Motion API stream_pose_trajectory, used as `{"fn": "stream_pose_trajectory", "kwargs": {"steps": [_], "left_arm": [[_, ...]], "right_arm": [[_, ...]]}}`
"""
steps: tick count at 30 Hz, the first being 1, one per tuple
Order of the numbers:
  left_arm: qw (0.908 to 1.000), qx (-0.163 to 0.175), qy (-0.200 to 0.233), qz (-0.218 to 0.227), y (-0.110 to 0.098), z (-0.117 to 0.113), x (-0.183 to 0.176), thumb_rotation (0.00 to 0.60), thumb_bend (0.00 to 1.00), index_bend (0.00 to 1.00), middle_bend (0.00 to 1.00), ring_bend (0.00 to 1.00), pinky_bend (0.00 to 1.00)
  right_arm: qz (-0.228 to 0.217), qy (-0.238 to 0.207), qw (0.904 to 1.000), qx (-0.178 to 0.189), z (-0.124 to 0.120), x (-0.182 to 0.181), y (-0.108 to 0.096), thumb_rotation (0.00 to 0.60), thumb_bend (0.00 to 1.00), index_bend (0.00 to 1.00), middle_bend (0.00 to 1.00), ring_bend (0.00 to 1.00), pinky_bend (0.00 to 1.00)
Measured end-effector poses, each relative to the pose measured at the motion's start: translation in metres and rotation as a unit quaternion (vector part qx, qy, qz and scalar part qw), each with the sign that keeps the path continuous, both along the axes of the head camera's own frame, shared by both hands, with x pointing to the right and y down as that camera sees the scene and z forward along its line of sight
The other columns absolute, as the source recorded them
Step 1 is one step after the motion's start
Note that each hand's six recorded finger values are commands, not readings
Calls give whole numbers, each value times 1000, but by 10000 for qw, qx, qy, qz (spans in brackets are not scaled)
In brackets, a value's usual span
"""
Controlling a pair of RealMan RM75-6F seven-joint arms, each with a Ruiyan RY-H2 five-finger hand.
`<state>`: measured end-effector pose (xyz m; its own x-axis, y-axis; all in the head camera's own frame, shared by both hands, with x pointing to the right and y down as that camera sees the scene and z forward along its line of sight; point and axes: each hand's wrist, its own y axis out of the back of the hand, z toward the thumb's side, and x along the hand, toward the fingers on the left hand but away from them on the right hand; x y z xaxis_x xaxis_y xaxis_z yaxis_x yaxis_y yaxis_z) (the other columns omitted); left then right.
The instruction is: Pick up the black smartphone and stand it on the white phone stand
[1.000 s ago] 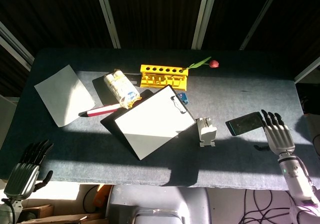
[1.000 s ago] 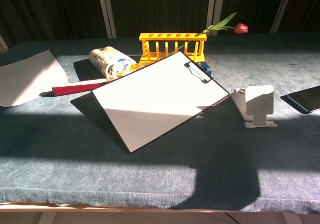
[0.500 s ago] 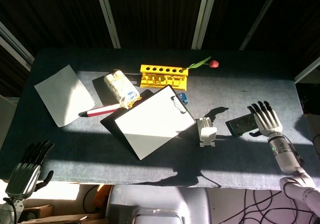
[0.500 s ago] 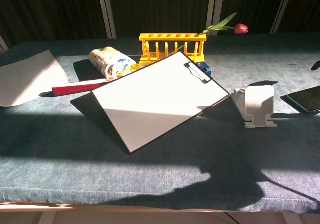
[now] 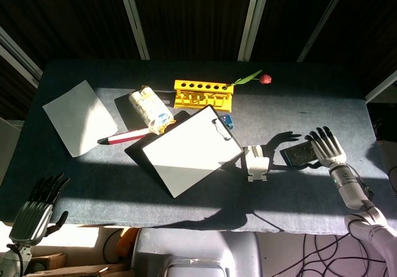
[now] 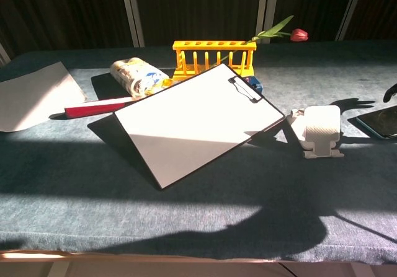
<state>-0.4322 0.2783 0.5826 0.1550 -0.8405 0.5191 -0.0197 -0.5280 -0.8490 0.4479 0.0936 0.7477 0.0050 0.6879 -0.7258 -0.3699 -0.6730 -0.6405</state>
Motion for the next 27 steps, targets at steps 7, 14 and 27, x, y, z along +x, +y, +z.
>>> {"fn": "stream_pose_trajectory", "kwargs": {"steps": [7, 14, 27], "left_arm": [[10000, -27, -28, 12, 0, 2, 1, 600, 366, 0, 0, 0, 0], [10000, -38, -42, 16, -1, 4, 1, 600, 367, 0, 0, 0, 0], [10000, -69, -25, 52, -1, 4, 3, 600, 367, 0, 0, 0, 0]], "right_arm": [[-6, 29, 10000, -62, 4, -2, -2, 600, 338, 354, 273, 127, 0], [2, 55, 9999, -152, 11, -3, -1, 600, 340, 381, 292, 146, 0], [13, 2, 10000, -15, 14, -3, 2, 600, 344, 660, 490, 376, 8]]}}
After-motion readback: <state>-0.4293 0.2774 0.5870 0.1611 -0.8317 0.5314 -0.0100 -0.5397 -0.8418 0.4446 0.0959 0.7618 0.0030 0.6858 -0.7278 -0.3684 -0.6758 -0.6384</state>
